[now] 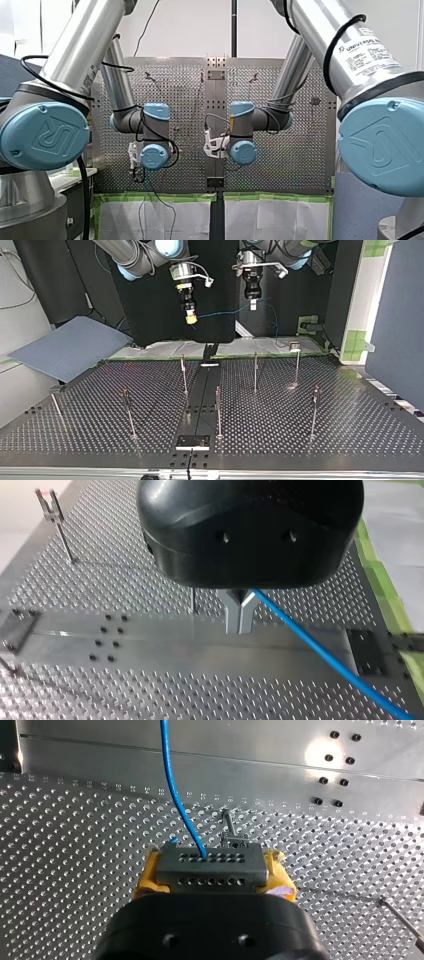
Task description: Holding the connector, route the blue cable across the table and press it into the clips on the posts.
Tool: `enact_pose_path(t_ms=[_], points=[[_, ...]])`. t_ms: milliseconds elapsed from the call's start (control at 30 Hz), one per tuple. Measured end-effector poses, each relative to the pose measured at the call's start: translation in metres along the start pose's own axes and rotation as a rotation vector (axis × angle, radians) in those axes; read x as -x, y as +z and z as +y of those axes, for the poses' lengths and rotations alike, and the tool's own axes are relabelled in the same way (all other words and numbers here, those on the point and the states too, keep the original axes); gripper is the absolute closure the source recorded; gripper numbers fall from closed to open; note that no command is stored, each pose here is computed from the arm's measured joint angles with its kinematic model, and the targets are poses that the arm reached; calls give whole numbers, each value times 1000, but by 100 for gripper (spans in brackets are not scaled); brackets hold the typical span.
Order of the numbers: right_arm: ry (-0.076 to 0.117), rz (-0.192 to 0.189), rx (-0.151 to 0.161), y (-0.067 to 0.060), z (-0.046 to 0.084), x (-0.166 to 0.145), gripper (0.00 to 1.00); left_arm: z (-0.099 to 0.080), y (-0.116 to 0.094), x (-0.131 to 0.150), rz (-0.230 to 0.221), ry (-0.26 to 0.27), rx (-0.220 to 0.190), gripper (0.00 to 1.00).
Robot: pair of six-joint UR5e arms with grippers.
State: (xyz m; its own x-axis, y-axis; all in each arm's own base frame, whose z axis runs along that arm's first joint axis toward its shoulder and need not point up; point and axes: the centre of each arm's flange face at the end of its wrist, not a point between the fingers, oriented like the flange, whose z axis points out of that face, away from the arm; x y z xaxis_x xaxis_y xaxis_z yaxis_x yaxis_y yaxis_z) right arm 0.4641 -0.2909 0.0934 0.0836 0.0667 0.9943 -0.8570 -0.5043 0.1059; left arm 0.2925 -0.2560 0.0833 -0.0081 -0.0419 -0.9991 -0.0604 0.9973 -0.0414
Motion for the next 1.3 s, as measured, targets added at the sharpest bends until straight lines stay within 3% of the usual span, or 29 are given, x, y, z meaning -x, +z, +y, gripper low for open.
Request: enact_pose_path(t_ms=[300, 700, 800, 933, 1000, 1300], points=[[-25, -69, 0, -7, 0, 6, 100, 18, 6, -4, 60, 38, 50, 100], [-57, -175, -12, -19, 2, 15, 100, 20, 4, -5, 82, 50, 53, 100], [-56, -180, -21, -19, -1, 8, 100, 23, -1, -4, 95, 46, 42, 100], [-43, -158, -39, -13, -7, -13, 100, 26, -6, 1, 107, 32, 29, 100], [-26, -141, -52, -9, -10, -25, 100, 28, -5, 6, 107, 22, 38, 100], [72, -60, -112, 13, -16, -88, 100, 37, 8, 34, 78, -10, 126, 100]])
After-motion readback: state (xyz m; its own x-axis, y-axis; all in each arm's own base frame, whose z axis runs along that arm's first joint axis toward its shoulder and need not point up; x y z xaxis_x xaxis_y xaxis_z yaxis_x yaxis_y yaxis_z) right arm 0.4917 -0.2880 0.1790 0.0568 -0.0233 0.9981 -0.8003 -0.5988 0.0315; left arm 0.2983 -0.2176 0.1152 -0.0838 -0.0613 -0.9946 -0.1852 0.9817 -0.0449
